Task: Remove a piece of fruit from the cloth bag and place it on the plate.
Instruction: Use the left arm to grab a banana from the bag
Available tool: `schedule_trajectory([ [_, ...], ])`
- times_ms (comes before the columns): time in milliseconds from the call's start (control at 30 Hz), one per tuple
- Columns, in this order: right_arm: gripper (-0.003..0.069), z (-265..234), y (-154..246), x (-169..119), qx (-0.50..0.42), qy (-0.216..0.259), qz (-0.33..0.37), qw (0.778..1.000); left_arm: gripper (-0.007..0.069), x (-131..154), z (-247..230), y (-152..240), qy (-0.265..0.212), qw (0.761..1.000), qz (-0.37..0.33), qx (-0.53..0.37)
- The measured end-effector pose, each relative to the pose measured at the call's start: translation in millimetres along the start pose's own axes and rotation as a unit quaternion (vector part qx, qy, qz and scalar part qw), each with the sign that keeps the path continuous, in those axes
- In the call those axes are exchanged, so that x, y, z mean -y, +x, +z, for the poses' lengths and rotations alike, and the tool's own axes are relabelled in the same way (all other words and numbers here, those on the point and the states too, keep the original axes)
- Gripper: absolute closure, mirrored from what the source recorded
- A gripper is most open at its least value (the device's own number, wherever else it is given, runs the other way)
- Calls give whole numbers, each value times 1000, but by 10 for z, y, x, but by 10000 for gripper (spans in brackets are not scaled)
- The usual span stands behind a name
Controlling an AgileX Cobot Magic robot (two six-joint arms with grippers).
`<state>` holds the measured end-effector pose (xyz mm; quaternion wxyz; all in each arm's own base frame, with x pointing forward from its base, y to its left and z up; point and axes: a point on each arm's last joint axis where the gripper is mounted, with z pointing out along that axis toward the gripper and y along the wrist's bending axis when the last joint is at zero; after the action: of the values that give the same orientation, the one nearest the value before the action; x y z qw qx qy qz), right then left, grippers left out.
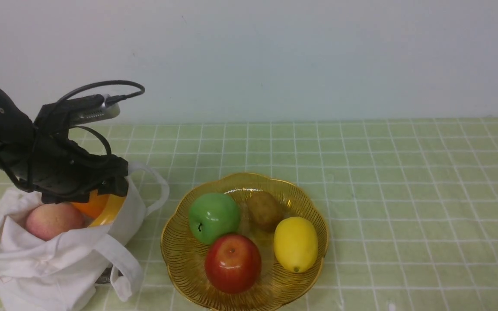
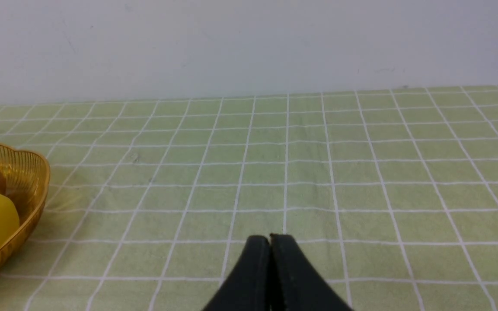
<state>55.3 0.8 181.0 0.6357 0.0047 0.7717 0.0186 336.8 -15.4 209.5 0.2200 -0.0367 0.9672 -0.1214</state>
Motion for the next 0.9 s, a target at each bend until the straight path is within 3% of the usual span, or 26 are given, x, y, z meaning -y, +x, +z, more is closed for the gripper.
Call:
schedule_trajectory([
  [367, 673, 0, 0, 0, 0, 0, 0, 1000, 120, -18, 260, 1, 23, 1000, 8, -7],
  [500, 673, 0, 0, 0, 0, 0, 0, 1000, 169, -32, 342, 16, 26, 1000, 6, -14],
  [633, 673, 0, 0, 0, 0, 0, 0, 1000, 332, -41, 360, 10, 23, 1000, 7, -11],
  [900, 673, 0, 0, 0, 0, 0, 0, 1000, 339, 13, 32, -80, 8, 998, 60, 32],
])
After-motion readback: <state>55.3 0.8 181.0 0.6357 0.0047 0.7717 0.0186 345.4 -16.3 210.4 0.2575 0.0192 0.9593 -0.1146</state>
